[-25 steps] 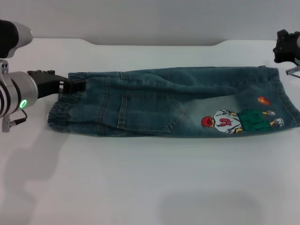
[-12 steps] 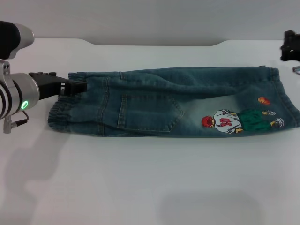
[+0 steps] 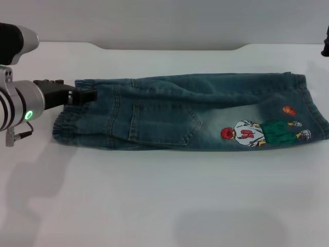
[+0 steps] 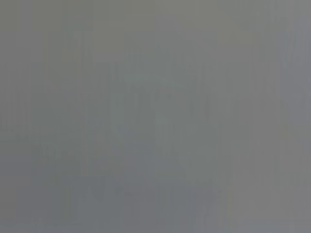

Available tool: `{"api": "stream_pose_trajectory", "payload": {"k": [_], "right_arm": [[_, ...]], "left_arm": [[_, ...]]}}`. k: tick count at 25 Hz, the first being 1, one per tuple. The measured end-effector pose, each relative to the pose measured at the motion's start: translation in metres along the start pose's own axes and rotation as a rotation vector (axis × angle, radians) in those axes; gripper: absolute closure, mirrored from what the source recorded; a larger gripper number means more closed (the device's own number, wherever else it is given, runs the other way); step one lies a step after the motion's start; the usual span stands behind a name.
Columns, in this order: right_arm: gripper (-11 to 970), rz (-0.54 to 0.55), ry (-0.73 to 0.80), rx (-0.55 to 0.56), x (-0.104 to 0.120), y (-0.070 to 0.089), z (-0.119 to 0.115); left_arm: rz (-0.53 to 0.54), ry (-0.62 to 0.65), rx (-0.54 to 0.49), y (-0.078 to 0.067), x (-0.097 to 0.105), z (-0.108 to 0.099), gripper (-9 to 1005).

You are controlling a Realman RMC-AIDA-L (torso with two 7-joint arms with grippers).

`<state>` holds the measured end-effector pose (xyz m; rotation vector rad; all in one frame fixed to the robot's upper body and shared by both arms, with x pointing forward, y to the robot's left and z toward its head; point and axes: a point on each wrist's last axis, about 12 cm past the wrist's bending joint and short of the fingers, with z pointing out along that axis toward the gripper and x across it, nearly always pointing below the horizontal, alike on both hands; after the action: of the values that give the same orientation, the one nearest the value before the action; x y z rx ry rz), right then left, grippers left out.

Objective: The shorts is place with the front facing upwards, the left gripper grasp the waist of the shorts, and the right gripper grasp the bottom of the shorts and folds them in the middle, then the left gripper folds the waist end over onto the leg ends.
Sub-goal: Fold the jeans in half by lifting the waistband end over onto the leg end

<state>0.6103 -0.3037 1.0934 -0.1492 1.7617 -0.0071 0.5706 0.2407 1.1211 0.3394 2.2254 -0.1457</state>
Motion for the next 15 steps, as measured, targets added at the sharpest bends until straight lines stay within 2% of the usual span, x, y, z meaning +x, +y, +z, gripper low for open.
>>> {"api": "stream_pose_trajectory", "payload": {"k": [4,9,12,15], "right_arm": [[960,-0.004,0.086,0.036,0.006,0.001,0.012],[960,-0.051,0.281,0.168,0.012,-0.005,0.023],[960,-0.057,0.276,0.177,0.012,-0.009,0.022],[960,-0.061,0.178,0.108,0.011,-0.008,0.017]], "left_arm": [[-0.014,-0.001,0.013,-0.002,-0.001,0.001,194],[-0.016,-0.003,0.021,-0.004,-0.004,0.003,197],[-0.014,-0.002,0.024,-0.004,-0.004,0.003,199],[-0.012,0.004,0.027,-0.005,-0.005,0.005,201]]}}
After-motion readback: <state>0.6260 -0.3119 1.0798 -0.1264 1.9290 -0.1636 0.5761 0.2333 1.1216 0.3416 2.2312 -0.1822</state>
